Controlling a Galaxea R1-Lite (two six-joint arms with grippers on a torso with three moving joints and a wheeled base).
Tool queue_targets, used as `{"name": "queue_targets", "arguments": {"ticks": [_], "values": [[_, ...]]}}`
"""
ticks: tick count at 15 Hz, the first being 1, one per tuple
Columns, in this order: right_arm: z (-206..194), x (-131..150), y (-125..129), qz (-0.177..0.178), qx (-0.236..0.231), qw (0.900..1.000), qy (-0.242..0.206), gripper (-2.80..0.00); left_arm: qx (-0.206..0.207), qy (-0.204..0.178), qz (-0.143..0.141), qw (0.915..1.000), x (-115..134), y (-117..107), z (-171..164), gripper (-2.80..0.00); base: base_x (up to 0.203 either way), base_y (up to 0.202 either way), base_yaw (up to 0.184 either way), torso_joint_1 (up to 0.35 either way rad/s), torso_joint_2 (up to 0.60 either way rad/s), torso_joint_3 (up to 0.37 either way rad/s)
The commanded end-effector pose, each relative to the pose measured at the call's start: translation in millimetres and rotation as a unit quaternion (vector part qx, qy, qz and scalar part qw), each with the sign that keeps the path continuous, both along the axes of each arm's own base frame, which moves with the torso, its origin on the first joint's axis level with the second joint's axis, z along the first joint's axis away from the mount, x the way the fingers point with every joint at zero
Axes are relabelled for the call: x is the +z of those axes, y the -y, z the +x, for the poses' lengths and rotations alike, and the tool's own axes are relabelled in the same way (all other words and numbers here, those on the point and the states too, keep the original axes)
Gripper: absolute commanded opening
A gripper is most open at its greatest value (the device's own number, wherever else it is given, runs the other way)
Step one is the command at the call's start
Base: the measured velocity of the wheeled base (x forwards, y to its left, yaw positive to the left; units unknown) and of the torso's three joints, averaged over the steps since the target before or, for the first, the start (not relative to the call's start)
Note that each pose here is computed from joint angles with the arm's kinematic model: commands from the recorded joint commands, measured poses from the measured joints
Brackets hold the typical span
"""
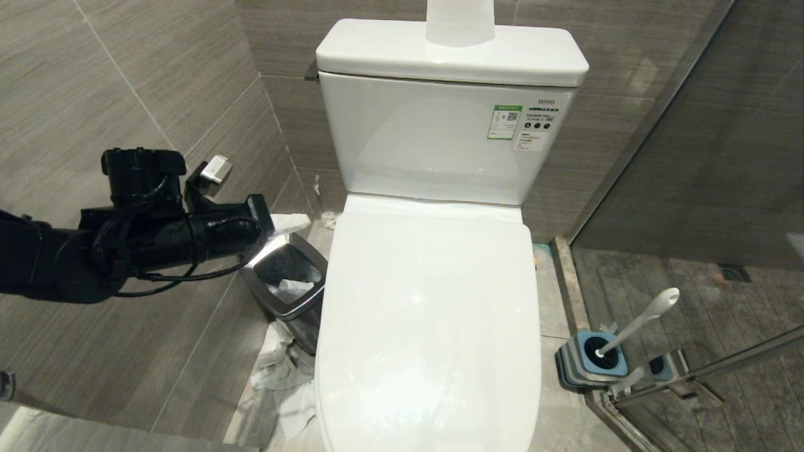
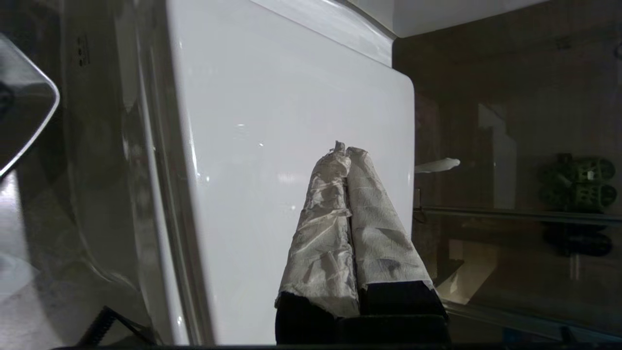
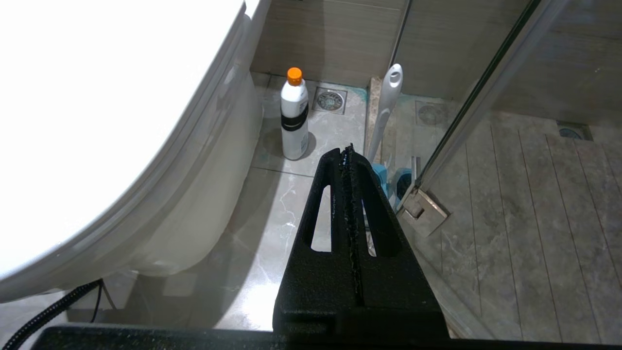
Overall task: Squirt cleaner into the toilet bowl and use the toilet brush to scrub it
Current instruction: Use the left hand to lift the toilet lid slightly
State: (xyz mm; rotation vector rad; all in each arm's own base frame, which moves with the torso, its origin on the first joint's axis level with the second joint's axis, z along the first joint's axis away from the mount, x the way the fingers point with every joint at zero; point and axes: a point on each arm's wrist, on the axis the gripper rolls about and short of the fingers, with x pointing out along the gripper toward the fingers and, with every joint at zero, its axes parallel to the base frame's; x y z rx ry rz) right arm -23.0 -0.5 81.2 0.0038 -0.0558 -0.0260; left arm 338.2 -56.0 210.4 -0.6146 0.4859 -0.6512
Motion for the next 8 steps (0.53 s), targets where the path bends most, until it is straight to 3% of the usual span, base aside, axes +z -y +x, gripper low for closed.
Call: {"name": "queue_targets", "arguments": {"ticks": [1, 4, 8], "values": [[2, -7, 0, 0.000, 0.000, 1.000, -0.012, -2.80, 0.008, 0.003, -0.001, 1.0000, 0, -7, 2, -2.80, 0.000, 0.000, 0.000, 0.000, 0.00, 0.000], [2, -7, 0, 0.000, 0.000, 1.000, -0.012, -2.80, -0.026, -0.001, -0.017, 0.9995, 1, -18, -5, -2.80, 0.000, 0.000, 0.000, 0.000, 0.00, 0.000], [2, -7, 0, 0.000, 0.000, 1.000, -0.012, -2.80, -0.147, -0.036, -0.064, 0.9865, -21, -47, -29, -2.80, 0.000, 0.000, 0.000, 0.000, 0.00, 0.000]]}}
